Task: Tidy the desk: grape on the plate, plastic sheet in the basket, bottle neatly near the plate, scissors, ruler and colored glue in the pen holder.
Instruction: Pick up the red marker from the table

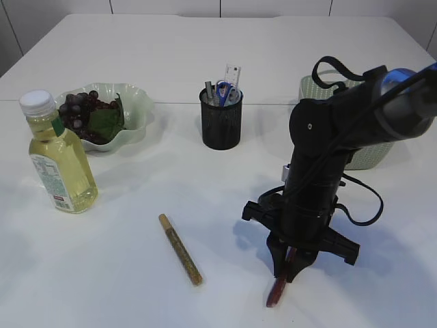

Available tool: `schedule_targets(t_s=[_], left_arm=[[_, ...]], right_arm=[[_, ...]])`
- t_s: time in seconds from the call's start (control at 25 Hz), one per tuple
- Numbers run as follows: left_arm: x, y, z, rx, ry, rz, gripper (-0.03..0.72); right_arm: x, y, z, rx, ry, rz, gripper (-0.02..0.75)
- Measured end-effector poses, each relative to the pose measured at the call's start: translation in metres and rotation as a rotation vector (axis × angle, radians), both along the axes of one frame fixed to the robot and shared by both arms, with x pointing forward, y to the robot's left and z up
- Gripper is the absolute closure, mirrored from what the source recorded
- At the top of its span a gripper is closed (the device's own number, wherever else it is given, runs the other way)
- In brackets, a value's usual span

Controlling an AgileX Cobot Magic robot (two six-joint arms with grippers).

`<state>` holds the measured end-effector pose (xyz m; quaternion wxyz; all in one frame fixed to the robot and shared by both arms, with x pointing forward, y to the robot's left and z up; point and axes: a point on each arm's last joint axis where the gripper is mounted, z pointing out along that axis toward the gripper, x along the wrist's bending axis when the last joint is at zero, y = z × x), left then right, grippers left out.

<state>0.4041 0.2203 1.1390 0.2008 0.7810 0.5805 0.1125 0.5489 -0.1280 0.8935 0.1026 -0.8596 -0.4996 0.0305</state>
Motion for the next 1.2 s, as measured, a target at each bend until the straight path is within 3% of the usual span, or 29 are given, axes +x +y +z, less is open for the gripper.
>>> schedule_targets(t_s=[0.2, 0.4, 0.84, 1.04, 1.2], left_arm=[[0.000, 0.000, 0.000, 0.000, 0.000, 0.000, 0.442], [0.000, 0.000, 0.000, 0.000, 0.000, 0.000, 0.442], [0.000, 0.000, 0.000, 0.000, 0.000, 0.000, 0.442], [0.000, 0.000, 0.000, -0.003, -0.005, 0.000, 0.442], [0.002, -0.001, 0.001, -0.015, -0.030, -0.001, 0.442]], right_arm=[[0.001, 0.000, 0.000, 0.011, -0.013, 0.062, 0.587], [0.009, 0.004, 0.007, 0.045, -0.063, 0.238, 0.589], [0.037, 0.019, 0.058, 0.120, -0.169, 0.615, 0.592], [0.036, 0.021, 0.059, 0.054, -0.202, 0.732, 0.592], [0.034, 0.030, 0.078, -0.046, -0.353, 0.849, 0.592]])
